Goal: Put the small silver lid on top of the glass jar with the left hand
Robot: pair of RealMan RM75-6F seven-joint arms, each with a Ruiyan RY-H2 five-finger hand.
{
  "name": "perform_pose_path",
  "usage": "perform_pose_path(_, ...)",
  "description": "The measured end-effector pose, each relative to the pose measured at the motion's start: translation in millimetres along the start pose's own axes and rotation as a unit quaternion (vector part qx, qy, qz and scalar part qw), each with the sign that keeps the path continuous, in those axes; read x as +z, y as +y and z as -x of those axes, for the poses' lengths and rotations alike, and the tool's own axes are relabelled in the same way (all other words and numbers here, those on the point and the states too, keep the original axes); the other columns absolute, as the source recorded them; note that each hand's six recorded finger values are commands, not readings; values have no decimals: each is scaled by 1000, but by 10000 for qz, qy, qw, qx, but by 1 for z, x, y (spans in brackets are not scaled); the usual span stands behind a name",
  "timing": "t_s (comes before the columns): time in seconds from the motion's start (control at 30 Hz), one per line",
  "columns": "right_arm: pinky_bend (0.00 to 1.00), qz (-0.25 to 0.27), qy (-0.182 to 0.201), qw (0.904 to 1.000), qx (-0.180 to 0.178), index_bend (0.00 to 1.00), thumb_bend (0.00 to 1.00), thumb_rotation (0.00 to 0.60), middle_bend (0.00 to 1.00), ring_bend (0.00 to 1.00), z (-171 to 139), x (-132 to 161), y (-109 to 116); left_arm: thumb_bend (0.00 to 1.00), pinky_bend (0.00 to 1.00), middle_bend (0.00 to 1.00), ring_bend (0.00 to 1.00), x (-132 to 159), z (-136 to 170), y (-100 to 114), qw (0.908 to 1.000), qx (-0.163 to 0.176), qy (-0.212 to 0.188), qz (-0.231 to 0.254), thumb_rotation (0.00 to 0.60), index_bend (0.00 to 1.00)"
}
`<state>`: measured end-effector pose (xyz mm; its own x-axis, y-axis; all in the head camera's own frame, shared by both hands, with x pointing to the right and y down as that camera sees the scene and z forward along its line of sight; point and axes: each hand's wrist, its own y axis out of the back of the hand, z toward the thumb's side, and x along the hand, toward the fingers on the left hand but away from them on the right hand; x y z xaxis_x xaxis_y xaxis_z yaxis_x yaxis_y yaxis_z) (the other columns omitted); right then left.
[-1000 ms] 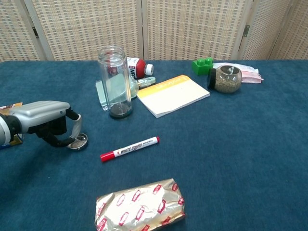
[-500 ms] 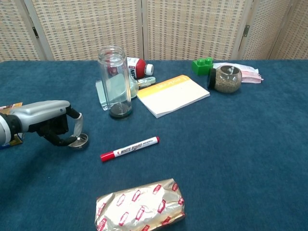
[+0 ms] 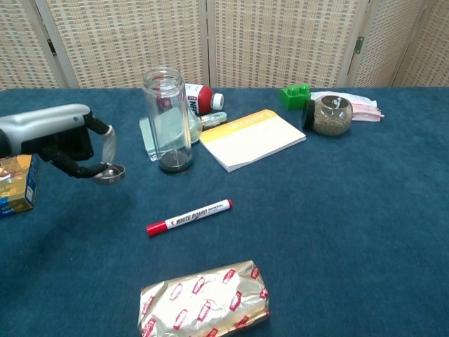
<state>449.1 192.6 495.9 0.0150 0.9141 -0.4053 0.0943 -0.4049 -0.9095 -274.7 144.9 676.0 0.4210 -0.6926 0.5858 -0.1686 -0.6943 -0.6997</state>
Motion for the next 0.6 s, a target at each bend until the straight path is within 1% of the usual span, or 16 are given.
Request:
perform_pose_path(0.2, 65, -1, 39, 10000, -2, 6, 238, 600, 141, 35, 1, 2, 0, 498, 1000, 1000, 1000, 14, 3, 43, 9994, 298, -153, 54, 600, 632)
perform_pose_path(0.33, 65, -3, 62, 10000, 2, 6, 238, 600, 141, 34, 1, 4, 0, 497, 1000, 1000, 1000, 24, -1, 74, 9981, 565, -259, 5, 600, 628)
perform_pose_path(0.43, 65, -6, 65, 10000, 2, 5, 238, 600, 141, 35, 1, 4, 0, 497, 1000, 1000, 1000, 29, -6, 89, 9972, 680, -296, 12, 600, 626)
perform_pose_path(0.6, 65, -1, 81, 10000, 6, 6, 238, 600, 141, 35, 1, 5, -1, 497, 1000, 1000, 1000, 36, -19, 107, 9963, 799, -322, 28, 600, 625)
